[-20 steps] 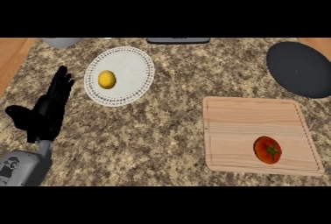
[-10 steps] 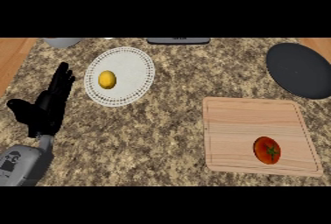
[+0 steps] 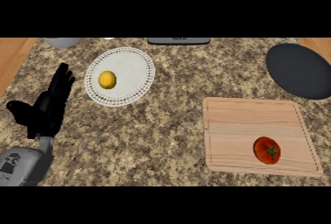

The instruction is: Pick the tomato from the cutting board and place it in the pan

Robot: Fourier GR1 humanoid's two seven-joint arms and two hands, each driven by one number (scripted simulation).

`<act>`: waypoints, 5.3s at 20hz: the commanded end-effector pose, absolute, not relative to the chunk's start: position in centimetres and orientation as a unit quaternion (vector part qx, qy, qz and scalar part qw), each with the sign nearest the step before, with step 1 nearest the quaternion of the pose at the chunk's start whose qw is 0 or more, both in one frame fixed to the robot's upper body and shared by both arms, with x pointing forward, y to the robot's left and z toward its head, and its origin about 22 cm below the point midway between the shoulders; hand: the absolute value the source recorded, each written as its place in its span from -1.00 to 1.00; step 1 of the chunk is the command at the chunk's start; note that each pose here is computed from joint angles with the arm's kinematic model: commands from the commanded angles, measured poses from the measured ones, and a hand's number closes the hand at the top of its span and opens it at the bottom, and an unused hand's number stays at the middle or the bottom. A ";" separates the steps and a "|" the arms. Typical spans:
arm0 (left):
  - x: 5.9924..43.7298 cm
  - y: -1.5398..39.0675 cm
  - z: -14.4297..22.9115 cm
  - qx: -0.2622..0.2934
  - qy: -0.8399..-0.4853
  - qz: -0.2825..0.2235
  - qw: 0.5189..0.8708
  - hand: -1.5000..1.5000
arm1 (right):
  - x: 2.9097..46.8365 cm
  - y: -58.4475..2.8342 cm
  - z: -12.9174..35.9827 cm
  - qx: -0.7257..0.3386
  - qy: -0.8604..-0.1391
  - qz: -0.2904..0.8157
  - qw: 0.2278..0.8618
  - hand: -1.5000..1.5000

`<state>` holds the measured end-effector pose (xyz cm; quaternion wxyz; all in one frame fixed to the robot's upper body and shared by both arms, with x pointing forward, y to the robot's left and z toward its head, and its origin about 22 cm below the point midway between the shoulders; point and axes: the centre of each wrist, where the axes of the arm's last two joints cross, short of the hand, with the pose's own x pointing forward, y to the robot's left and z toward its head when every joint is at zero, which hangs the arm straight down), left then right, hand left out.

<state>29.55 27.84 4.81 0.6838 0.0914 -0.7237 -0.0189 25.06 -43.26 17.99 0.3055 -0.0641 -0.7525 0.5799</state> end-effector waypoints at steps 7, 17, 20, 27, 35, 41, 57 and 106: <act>28.6 27.7 4.3 0.095 -0.723 -0.009 0.684 0.00 | 22.1 -40.8 14.8 -0.007 -0.718 0.627 0.302 -1.00; 28.1 28.5 5.2 0.084 -0.722 -0.024 0.687 0.00 | 23.7 -39.9 13.1 -0.074 -0.697 0.622 0.349 -1.00; 29.9 28.4 4.3 0.091 -0.722 -0.012 0.686 0.00 | 23.9 -39.1 11.3 -0.067 -0.679 0.649 0.338 -1.00; 30.4 26.0 5.0 0.083 -0.725 -0.027 0.683 0.00 | 26.0 -38.1 9.3 -0.040 -0.652 0.680 0.332 -1.00; 29.5 27.0 5.0 0.087 -0.720 -0.026 0.688 0.00 | 24.3 -36.1 6.8 -0.065 -0.645 0.692 0.318 -1.00; 29.0 28.5 4.2 0.091 -0.722 -0.020 0.686 0.00 | 25.6 -34.8 6.9 -0.138 -0.600 0.729 0.300 -1.00; 29.6 29.2 3.7 0.094 -0.717 -0.017 0.691 0.00 | 26.0 -32.4 4.3 -0.154 -0.563 0.757 0.295 -1.00; 29.5 29.2 3.5 0.090 -0.731 -0.014 0.677 0.00 | 31.8 -24.9 14.1 -0.441 -0.647 0.285 0.554 1.00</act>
